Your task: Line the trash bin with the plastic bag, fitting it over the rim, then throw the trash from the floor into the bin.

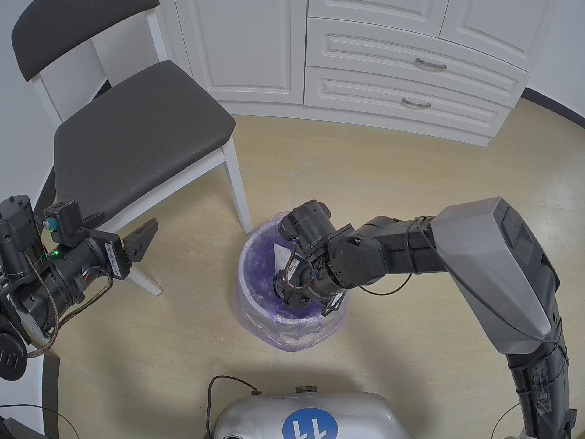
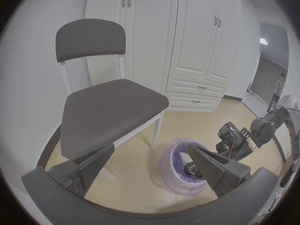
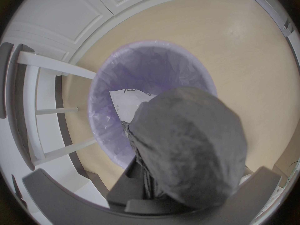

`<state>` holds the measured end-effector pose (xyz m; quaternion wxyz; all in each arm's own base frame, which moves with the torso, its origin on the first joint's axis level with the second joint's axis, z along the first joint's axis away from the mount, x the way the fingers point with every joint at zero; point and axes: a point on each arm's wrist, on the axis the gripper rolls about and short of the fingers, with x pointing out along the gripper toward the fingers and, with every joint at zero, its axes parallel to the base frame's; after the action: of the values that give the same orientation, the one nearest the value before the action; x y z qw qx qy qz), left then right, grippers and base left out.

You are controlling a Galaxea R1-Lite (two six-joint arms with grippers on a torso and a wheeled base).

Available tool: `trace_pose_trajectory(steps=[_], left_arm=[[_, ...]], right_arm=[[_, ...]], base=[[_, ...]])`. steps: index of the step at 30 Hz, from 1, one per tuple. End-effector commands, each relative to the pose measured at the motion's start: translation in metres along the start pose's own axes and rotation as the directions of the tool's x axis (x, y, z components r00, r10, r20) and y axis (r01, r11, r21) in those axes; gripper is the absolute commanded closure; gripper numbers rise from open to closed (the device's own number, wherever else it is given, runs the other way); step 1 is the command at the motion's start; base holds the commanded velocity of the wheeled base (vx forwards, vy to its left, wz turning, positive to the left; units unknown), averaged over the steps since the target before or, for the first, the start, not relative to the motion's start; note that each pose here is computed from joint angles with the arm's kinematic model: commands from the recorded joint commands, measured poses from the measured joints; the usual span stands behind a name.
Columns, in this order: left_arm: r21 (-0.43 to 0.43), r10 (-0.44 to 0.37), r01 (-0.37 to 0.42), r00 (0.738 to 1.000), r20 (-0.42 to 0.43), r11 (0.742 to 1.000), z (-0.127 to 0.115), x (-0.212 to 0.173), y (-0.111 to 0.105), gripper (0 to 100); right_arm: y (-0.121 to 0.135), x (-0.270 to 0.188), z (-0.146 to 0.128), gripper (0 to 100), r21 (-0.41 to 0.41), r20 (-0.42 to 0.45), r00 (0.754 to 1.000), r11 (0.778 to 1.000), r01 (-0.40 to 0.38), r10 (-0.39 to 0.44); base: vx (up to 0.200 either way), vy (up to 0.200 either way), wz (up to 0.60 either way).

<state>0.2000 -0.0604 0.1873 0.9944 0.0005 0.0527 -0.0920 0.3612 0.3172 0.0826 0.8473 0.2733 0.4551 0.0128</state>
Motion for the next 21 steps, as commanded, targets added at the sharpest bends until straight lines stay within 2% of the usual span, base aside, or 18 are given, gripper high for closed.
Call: trace_pose_trajectory(steps=[1, 12, 17, 21], left_arm=[[-0.001, 0.0, 0.0, 1.0, 0.0, 1.0, 0.0, 0.0, 0.0, 0], [-0.002, 0.0, 0.0, 1.0, 0.0, 1.0, 0.0, 0.0, 0.0, 0], [-0.002, 0.014, -0.014, 1.0, 0.002, 1.0, 0.0, 0.0, 0.003, 0], [-0.002, 0.017, -0.017, 1.0, 0.003, 1.0, 0.001, 0.001, 0.004, 0]], right_arm=[[0.0, 0.005, -0.009, 100, -0.015, -0.018, 1.0, 1.0, 0.011, -0.011], [0.008, -0.003, -0.049, 100, -0.09, -0.074, 0.997, 0.996, 0.008, -0.014], [0.011, -0.011, -0.048, 100, -0.092, -0.071, 0.997, 0.996, -0.005, -0.002], [0.009, -0.009, -0.038, 100, -0.072, -0.052, 0.999, 0.997, -0.005, 0.001]], base=[[0.0, 0.0, 0.0], [0.0, 0.0, 0.0], [0.0, 0.0, 0.0], [0.0, 0.0, 0.0]])
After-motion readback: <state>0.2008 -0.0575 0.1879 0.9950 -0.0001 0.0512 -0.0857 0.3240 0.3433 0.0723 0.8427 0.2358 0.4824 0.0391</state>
